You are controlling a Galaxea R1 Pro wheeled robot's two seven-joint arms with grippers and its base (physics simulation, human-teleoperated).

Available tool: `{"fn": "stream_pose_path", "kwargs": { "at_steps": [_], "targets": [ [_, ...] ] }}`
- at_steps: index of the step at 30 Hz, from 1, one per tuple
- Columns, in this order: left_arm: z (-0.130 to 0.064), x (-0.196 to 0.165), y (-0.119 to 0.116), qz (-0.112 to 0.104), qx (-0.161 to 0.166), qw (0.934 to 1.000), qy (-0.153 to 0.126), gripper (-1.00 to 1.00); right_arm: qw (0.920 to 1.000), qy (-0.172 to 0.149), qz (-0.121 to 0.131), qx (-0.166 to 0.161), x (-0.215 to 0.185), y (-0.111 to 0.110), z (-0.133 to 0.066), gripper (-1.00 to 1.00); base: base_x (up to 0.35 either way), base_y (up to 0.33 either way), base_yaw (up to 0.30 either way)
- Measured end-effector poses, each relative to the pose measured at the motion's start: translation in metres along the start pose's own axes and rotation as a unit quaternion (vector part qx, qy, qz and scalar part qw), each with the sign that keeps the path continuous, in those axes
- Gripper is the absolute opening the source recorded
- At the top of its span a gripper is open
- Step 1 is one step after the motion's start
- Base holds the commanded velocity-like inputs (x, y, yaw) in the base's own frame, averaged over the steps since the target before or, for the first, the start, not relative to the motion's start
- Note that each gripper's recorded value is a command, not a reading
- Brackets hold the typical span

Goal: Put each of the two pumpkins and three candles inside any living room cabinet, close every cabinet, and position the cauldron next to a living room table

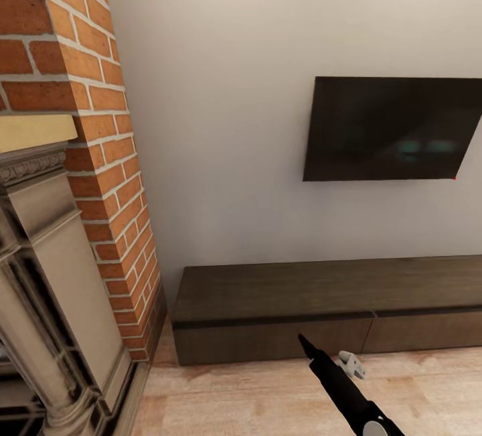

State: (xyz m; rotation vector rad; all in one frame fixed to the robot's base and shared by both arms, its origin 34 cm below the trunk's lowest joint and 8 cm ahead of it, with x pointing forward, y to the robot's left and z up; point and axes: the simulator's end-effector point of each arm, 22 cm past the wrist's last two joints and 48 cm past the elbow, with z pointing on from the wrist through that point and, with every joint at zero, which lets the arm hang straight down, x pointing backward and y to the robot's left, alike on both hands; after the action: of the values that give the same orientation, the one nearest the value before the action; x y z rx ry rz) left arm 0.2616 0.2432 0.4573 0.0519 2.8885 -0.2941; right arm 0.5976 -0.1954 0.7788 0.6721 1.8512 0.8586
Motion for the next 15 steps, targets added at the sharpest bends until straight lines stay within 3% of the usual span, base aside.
{"fn": "stream_pose_path", "kwargs": {
  "at_steps": [7,15],
  "targets": [
    [0.0,0.001,0.0,0.001,0.0,1.0,0.001,1.0,0.9986,0.0,0.002,0.052,0.0,-0.023,-0.001,1.0,0.036,0.0,0.0],
    [0.0,0.0,0.0,0.003,0.0,1.0,-0.002,1.0,0.9992,0.002,0.014,0.039,0.003,-0.019,-0.001,1.0,0.059,0.0,0.0]
  ]
}}
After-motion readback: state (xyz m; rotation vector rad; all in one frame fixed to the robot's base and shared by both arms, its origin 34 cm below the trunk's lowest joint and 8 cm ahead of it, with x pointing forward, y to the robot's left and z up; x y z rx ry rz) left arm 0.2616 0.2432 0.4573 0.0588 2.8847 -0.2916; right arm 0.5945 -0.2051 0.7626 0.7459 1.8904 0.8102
